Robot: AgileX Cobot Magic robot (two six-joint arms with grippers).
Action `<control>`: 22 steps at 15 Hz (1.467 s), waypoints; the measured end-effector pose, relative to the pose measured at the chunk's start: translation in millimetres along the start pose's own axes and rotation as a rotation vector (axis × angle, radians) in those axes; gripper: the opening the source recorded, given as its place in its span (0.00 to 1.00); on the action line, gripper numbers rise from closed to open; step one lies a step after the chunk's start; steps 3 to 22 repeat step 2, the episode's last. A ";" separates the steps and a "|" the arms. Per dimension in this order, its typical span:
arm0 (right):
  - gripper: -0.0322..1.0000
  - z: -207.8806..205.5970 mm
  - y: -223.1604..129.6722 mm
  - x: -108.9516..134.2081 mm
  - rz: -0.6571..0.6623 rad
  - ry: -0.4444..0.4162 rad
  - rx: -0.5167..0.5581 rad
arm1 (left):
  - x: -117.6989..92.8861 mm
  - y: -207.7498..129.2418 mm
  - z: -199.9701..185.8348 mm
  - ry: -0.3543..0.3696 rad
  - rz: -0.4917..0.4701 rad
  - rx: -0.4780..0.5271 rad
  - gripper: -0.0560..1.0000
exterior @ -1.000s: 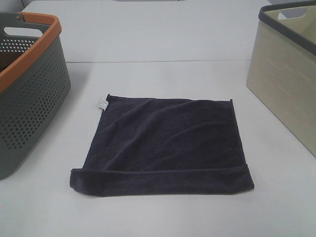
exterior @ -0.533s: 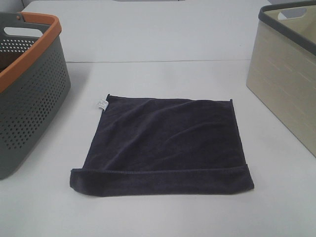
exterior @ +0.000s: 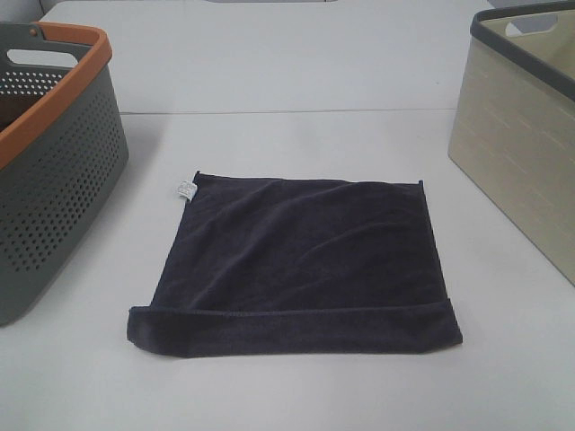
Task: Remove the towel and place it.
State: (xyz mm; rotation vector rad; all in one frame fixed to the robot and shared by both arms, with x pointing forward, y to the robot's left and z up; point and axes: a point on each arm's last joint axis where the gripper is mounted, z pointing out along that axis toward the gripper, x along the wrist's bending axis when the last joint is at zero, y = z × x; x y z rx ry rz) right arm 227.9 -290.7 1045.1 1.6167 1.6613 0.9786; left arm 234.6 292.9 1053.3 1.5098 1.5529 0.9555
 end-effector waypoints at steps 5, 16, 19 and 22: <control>0.88 0.0 0.0 0.0 0.000 0.000 0.000 | 0.0 0.0 0.0 0.000 0.000 0.000 0.78; 0.88 0.0 0.0 0.0 0.000 0.000 0.000 | 0.0 0.0 0.0 0.000 0.000 0.000 0.78; 0.88 0.0 0.0 0.0 0.000 0.000 0.000 | 0.0 0.0 0.0 0.000 0.000 0.000 0.78; 0.88 0.0 0.0 0.0 0.000 0.000 0.000 | 0.0 0.0 0.0 0.000 0.000 0.000 0.78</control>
